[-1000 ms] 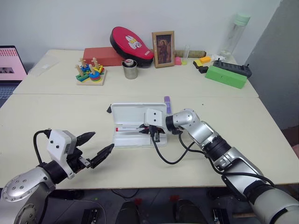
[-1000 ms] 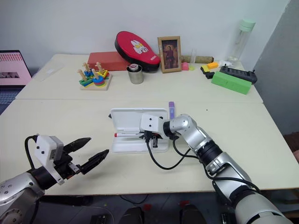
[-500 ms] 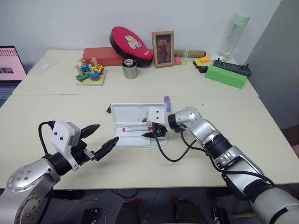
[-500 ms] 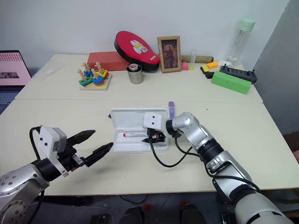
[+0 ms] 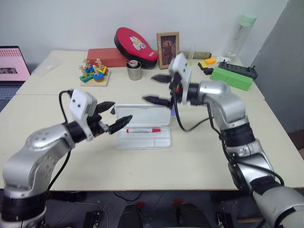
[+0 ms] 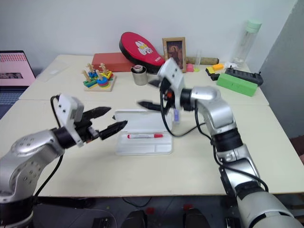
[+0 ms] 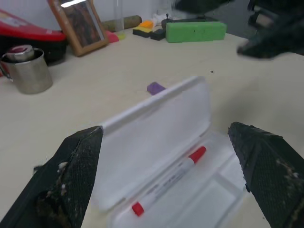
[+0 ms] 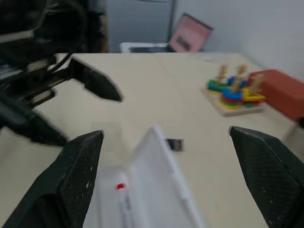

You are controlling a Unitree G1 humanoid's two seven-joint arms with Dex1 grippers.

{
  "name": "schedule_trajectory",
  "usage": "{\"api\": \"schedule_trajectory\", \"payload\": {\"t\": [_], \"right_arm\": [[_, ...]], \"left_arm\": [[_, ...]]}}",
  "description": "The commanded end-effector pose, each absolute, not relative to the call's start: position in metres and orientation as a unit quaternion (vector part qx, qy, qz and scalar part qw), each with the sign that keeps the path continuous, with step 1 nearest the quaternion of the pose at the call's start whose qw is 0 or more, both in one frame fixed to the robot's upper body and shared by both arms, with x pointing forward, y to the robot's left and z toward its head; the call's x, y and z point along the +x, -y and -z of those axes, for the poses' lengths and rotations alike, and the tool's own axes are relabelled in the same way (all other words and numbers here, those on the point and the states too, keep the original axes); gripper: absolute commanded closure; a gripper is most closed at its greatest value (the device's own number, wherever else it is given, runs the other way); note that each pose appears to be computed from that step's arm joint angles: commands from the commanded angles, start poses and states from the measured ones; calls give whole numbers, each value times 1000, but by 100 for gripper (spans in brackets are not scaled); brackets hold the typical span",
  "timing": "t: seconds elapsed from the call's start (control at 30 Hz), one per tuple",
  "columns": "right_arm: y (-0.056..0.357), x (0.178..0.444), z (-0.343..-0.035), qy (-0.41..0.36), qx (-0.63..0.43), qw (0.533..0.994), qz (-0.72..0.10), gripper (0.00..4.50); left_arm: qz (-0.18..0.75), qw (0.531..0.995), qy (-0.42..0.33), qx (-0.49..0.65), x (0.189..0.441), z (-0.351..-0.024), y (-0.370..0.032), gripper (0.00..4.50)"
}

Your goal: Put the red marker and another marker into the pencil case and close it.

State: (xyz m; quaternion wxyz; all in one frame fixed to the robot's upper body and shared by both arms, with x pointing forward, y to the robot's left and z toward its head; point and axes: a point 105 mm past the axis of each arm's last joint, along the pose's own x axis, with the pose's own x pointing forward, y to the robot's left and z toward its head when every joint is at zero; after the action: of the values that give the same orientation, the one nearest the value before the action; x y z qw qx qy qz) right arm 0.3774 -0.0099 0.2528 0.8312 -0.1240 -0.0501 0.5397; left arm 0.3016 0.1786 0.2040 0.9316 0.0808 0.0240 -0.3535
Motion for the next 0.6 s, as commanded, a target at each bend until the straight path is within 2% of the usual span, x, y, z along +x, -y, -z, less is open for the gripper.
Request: {"api": "schedule_trajectory", "payload": {"t": [0.03,0.13,0.37,0.6], "right_arm": [[58,435,-242,-4,-92,924,-372,4],[87,455,-210,-68,-109,949,-289,4],[90,459,-157,-135,-99,952,-256,4],[75,459,-147,-142,-59,955,-253,4]], "left_arm": [[378,920,-42,91,318,-206,-164,0],[385,917,-56,91,326,-205,-156,0],[372,922,-61,86,339,-208,-154,0],[383,919,-32,81,345,-222,-140,0]]}}
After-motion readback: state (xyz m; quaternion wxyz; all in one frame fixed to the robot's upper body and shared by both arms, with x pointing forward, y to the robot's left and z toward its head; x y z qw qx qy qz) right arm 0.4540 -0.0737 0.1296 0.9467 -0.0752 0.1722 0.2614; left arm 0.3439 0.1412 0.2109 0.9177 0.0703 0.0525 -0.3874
